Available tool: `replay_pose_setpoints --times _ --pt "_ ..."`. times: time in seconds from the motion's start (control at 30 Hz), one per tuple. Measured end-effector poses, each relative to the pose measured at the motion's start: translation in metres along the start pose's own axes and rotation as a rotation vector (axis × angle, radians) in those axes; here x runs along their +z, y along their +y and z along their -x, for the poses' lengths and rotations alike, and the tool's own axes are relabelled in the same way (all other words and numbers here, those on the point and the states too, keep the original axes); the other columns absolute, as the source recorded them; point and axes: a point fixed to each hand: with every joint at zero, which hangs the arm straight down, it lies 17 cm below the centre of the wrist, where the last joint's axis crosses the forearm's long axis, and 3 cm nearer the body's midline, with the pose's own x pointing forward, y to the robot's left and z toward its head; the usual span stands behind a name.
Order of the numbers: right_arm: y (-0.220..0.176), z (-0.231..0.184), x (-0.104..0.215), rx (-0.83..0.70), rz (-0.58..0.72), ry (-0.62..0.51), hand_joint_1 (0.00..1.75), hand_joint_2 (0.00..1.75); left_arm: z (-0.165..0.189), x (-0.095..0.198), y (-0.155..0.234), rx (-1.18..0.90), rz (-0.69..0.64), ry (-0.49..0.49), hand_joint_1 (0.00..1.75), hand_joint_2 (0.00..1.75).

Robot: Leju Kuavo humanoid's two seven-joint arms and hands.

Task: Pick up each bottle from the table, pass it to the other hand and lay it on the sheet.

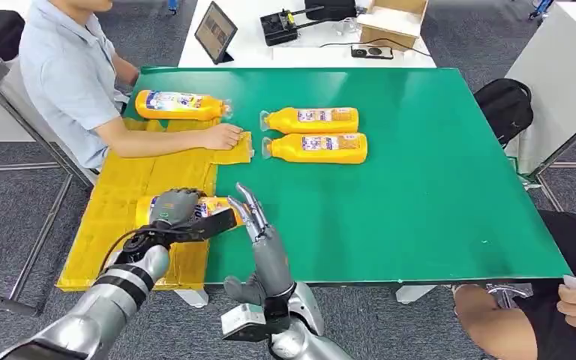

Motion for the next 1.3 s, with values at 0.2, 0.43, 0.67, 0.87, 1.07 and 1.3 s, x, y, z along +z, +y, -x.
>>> replay_pose_setpoints --times 0.2,0.43,0.67,0.87,1.07,1.3 --pt "0.005 -0.001 0.001 -0.031 -0.016 0.005 0.0 0.0 -0.003 0.001 -0.009 0.162 0.052 -0.032 0.0 1.75" --pt "0.007 0.002 0.002 -0.079 -0.02 0.031 0.0 0.0 -0.006 0.0 -0.008 0.259 0.079 -0.049 0.0 1.75" --pt "0.01 0.005 0.004 -0.123 -0.043 0.049 0.0 0.0 -0.027 0.003 -0.004 0.483 0.128 -0.147 0.0 1.75" --pt "-0.008 -0.003 -0.004 -0.078 0.031 0.019 0.0 0.0 -0.042 0.009 0.059 0.703 -0.211 -0.267 0.0 1.75" --pt "-0.015 -0.023 -0.011 -0.049 0.063 -0.043 0.0 0.0 -0.067 0.045 0.155 1.027 -0.613 -0.397 0.0 1.75" --pt "-0.031 -0.056 -0.017 -0.086 0.128 -0.111 0.0 0.0 -0.067 0.096 0.207 1.365 -0.779 -0.502 0.0 1.75"
